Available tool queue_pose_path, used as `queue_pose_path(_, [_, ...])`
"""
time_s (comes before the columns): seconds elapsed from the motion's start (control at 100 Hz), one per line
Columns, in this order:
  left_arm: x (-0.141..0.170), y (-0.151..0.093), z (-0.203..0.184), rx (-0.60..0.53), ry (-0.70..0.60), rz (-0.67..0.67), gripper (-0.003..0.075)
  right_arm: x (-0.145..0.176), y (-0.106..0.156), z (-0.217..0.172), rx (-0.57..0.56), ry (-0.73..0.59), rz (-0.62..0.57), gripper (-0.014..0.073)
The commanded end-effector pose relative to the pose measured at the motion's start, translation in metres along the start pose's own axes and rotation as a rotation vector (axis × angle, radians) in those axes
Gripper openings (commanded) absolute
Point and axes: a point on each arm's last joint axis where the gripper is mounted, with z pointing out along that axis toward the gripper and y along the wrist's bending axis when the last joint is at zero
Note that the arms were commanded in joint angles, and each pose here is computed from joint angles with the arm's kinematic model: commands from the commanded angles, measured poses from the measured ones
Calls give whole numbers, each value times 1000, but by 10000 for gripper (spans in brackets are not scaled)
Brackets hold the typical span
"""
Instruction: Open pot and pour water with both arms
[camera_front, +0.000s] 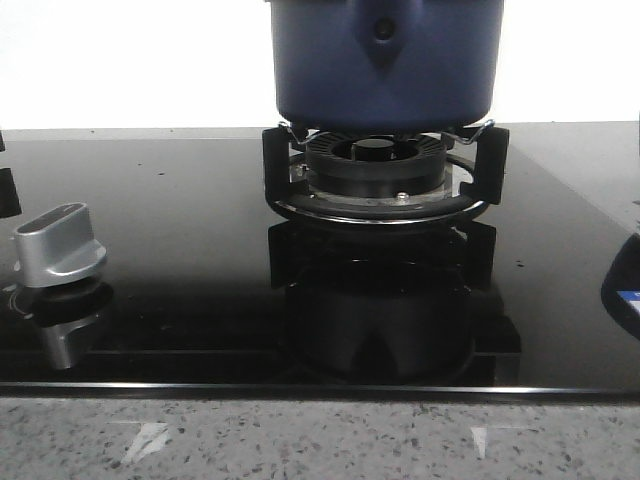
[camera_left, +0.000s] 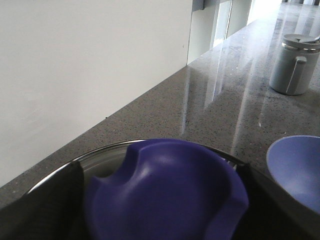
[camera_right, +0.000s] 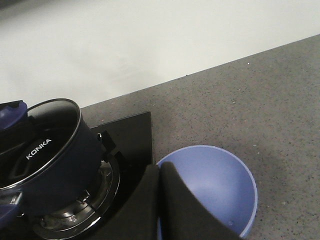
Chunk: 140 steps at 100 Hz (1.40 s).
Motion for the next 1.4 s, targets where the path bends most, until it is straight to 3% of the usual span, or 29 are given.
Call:
queue_pose_path(0.0, [-45, -14, -18, 34, -138, 5, 548, -13, 4, -1, -25, -87, -12, -68])
queue_pose_path(0.33, [-98, -19, -72, -23, -259, 67, 542, -13, 4, 7, -17, -63, -12, -68])
queue_pose_path(0.38, [-108, -21, -85, -34, -271, 69, 505, -13, 3, 7, -16, -64, -17, -68])
queue_pose_path(0.57, [-141, -35, -155, -161, -245, 156, 217, -12, 3, 6, -14, -66, -103, -68])
queue_pose_path(0.68, [-144, -51, -202, -259, -238, 182, 177, -7, 1, 9, -12, -65, -118, -68])
queue_pose_path(0.84, [-123, -92, -261, -425, -236, 300, 178, 11, -2, 11, -42, -94, -209, -68])
queue_pose_path(1.08, [-61, -159, -328, -521, -318, 381, 177, 49, -13, 10, -91, -210, -231, -68])
queue_pose_path(1.23, [-28, -174, -353, -643, -401, 375, 174, 75, -21, 14, -92, -225, -232, -68])
queue_pose_path(1.39, [-10, -182, -356, -619, -407, 368, 104, 84, -26, 8, -84, -285, -259, -68])
